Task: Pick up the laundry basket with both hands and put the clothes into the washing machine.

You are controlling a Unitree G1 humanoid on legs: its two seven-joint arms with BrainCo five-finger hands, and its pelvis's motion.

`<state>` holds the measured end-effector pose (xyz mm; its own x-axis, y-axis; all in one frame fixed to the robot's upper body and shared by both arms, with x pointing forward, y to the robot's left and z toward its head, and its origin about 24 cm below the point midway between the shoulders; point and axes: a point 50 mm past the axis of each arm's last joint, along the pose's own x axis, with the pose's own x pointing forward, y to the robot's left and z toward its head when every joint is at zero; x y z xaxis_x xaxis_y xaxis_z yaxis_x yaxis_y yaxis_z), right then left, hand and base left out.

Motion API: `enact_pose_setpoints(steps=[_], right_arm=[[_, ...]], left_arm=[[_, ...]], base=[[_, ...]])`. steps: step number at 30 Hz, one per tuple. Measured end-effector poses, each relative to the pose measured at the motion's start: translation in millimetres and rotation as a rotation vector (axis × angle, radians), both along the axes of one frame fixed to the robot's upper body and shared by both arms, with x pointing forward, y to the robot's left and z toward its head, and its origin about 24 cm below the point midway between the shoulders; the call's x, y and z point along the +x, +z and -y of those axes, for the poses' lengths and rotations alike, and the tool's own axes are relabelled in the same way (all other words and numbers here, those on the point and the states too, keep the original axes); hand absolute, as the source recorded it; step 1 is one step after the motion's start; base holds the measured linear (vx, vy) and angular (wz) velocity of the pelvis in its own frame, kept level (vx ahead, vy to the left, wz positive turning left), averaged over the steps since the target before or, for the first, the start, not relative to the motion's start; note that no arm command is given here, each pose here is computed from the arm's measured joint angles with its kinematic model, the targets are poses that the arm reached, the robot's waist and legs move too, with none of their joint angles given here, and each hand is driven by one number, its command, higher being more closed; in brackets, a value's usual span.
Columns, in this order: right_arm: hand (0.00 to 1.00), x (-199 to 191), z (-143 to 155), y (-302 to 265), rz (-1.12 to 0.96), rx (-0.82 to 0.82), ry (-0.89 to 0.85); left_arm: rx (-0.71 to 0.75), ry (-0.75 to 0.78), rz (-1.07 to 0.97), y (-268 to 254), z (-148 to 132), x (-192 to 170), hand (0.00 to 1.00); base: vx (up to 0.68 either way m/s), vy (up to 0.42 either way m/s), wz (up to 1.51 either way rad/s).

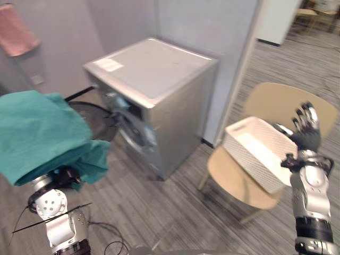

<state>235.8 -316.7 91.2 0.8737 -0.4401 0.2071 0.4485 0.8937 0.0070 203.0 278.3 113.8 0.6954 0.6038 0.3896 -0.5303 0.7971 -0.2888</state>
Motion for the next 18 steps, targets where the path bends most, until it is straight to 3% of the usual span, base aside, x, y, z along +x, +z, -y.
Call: enact_pose_setpoints(steps=[4,10,15,18], right_arm=[[0.00,-15.5,6.2,-19.9,-0.059,0.055,-0.105],[0.00,-32.4,-3.5,-46.6,-0.178,0.052,-0.059],[0.00,-61.2,-9.4,-75.6,-0.286,0.104,-0.066],[0.00,-57.5,-17.2,-84.1,-0.330,0.101,-0.035]], left_arm=[[-0.074,-0.084,-0.038,-14.0,18.8,8.8,1.00],[-0.085,-0.211,-0.125,-34.1,42.9,5.0,1.00],[-0.083,-0.382,-0.162,-42.8,71.3,14.3,1.00],[-0.060,-0.416,-0.172,-41.7,74.6,16.5,1.00]], base=[[-0.09,0.267,1.63],[0.07,0.253,1.57],[0.19,-0.013,1.65],[0.18,-0.084,0.64]])
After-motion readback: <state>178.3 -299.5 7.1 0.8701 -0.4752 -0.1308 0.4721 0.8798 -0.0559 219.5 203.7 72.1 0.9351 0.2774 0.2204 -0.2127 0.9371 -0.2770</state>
